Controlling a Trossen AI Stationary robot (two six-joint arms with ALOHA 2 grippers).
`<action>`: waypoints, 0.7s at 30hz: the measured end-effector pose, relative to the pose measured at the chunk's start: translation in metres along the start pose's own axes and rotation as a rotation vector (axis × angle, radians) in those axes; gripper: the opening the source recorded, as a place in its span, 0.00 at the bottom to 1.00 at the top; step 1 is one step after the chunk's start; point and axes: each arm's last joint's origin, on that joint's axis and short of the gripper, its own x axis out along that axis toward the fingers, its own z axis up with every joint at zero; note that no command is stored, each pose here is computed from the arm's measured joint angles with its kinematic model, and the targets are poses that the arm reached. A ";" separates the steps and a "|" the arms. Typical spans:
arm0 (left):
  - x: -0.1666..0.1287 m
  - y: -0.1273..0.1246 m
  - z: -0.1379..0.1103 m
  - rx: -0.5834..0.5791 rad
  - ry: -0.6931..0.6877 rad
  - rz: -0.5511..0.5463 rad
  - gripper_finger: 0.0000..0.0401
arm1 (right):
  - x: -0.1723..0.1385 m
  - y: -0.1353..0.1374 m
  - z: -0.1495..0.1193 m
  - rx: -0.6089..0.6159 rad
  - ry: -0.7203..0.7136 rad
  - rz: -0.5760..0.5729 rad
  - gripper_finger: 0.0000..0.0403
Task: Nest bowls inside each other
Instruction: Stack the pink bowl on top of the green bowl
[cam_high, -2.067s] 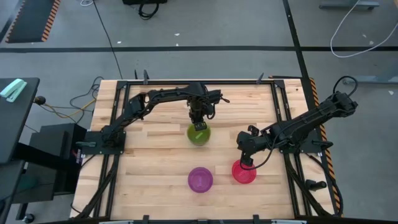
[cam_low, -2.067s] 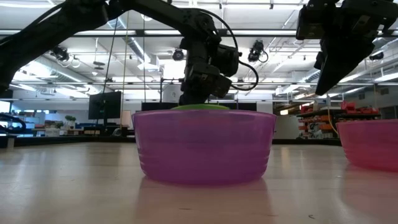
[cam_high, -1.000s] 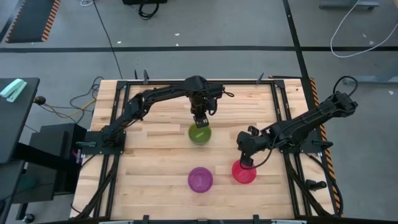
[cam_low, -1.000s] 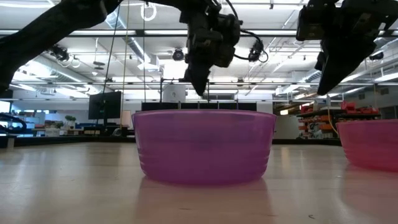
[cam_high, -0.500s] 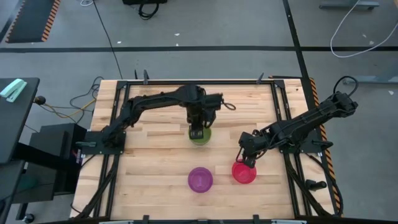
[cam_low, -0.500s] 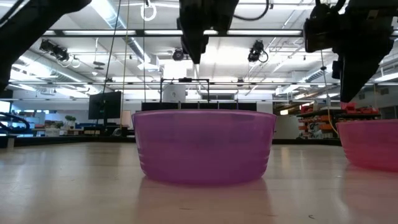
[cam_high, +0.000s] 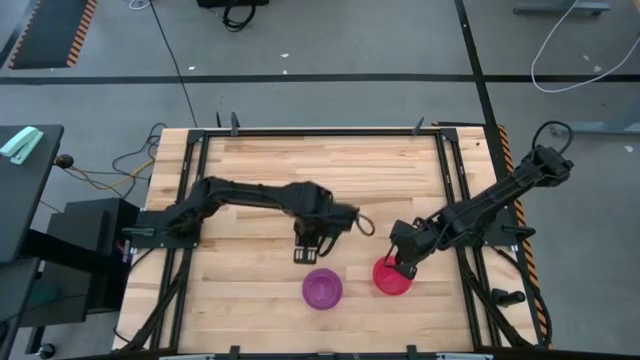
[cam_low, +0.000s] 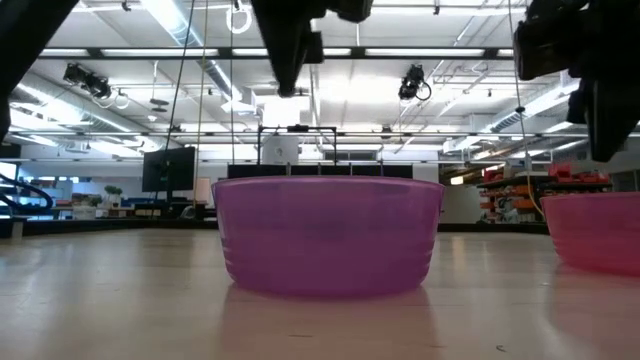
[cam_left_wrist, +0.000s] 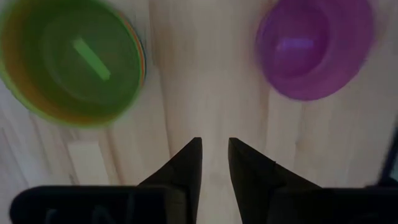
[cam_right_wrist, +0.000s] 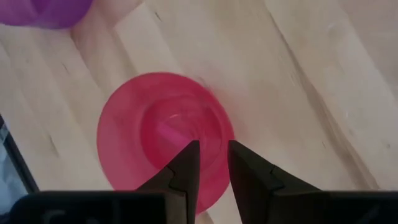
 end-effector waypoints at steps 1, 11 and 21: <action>0.006 -0.003 -0.003 -0.016 0.025 0.016 0.22 | 0.000 0.001 -0.002 0.004 0.000 -0.002 0.22; 0.030 -0.016 -0.050 -0.108 0.080 0.160 0.22 | 0.000 -0.002 -0.008 0.058 0.011 -0.065 0.22; 0.015 -0.023 -0.108 -0.178 -0.159 0.112 0.19 | 0.013 -0.014 -0.016 0.091 0.039 -0.114 0.22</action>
